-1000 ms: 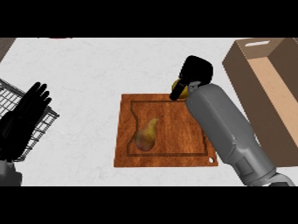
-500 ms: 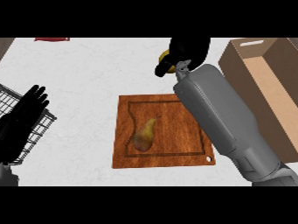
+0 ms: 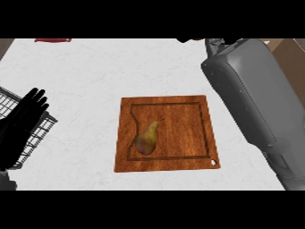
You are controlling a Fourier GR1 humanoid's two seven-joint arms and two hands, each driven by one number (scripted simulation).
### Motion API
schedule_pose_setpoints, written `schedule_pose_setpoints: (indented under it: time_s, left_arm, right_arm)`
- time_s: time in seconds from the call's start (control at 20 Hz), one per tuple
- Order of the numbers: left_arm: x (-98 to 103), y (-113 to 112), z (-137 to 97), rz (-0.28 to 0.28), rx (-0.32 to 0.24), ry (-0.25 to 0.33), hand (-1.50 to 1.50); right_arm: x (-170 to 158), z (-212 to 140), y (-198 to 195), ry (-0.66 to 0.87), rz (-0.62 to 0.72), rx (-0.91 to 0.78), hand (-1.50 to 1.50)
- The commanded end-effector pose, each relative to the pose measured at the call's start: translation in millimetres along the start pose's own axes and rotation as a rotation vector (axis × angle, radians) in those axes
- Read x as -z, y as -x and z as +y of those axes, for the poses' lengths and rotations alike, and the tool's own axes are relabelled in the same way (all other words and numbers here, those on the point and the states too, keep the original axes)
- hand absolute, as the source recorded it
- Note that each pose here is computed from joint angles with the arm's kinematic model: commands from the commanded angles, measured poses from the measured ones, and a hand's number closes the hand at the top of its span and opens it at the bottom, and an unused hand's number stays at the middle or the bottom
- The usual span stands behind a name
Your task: Pick the lemon from the cutting board and place it in the cardboard box
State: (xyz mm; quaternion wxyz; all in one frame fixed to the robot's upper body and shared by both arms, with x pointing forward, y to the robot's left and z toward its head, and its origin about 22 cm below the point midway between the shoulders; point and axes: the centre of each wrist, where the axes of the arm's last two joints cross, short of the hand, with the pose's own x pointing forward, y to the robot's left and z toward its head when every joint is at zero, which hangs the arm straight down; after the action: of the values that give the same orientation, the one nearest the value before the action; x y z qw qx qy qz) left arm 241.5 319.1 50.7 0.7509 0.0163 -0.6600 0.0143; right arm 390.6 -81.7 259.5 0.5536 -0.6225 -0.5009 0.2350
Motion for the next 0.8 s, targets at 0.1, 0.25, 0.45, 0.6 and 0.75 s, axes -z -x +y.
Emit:
schedule_pose_setpoints:
  time_s: [0.1, 0.25, 0.45, 0.6, 0.75]
  left_arm:
    - [-3, 2, 11, 0.009, -0.001, -0.035, 0.0]
    - [3, -12, -1, 0.004, -0.013, -0.027, 0.0]
    - [1, 0, -9, 0.009, 0.0, -0.016, 0.0]
    - [18, -7, -8, -0.001, -0.007, -0.028, 0.0]
    - [-4, -5, 6, 0.015, -0.003, -0.022, 0.0]
  right_arm:
    - [17, -28, 33, 0.077, 0.178, -0.042, 1.5]
    - [31, -22, 54, 0.05, 0.2, -0.062, 1.5]
    - [44, -28, 85, 0.011, 0.186, -0.096, 1.5]
    - [58, -13, 116, 0.044, 0.18, -0.076, 1.5]
    - [61, -1, 141, 0.027, 0.171, -0.097, 1.5]
